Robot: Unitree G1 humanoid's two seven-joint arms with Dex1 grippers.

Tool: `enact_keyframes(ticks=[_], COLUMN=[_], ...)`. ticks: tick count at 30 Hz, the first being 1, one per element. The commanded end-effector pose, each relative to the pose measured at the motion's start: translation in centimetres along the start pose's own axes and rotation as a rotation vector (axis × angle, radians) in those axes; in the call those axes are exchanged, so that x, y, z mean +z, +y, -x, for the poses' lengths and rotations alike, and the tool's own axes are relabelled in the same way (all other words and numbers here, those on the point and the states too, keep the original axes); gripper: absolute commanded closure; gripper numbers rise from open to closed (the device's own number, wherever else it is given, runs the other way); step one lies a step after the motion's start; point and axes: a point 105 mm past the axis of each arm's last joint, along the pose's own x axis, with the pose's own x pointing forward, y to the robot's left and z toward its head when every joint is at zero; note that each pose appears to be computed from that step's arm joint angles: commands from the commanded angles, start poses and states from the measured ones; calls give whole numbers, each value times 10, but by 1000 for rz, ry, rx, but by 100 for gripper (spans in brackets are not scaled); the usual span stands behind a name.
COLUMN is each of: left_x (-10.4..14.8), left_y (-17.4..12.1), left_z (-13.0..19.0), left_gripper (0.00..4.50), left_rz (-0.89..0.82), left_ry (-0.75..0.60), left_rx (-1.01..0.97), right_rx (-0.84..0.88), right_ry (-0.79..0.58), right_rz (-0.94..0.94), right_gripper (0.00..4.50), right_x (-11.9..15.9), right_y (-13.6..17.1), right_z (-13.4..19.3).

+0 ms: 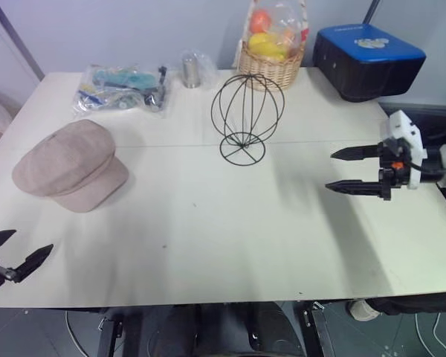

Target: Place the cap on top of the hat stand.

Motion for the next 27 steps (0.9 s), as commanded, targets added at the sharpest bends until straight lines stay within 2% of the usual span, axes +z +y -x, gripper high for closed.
enact_keyframes(ticks=[1,10,14,20,27], left_x=[10,13,19,56,78], left_y=[6,9,1,-39,-81], left_z=[7,3,-4,-37,-89], left_gripper=[0,0,0,0,0], left_rz=[-39,-23,-40,-325,-552], left_ry=[-16,-35,-51,-73,-84], left_rx=[36,56,29,24,196], right_rx=[-10,-42,-50,18,190], right_ry=[-18,-10,-18,-85,-207], right_rz=[42,40,15,35,38], right_gripper=[7,7,7,7,7], right_x=[8,3,3,22,62], right_y=[-2,-6,-7,14,71], right_z=[3,6,6,-1,-12])
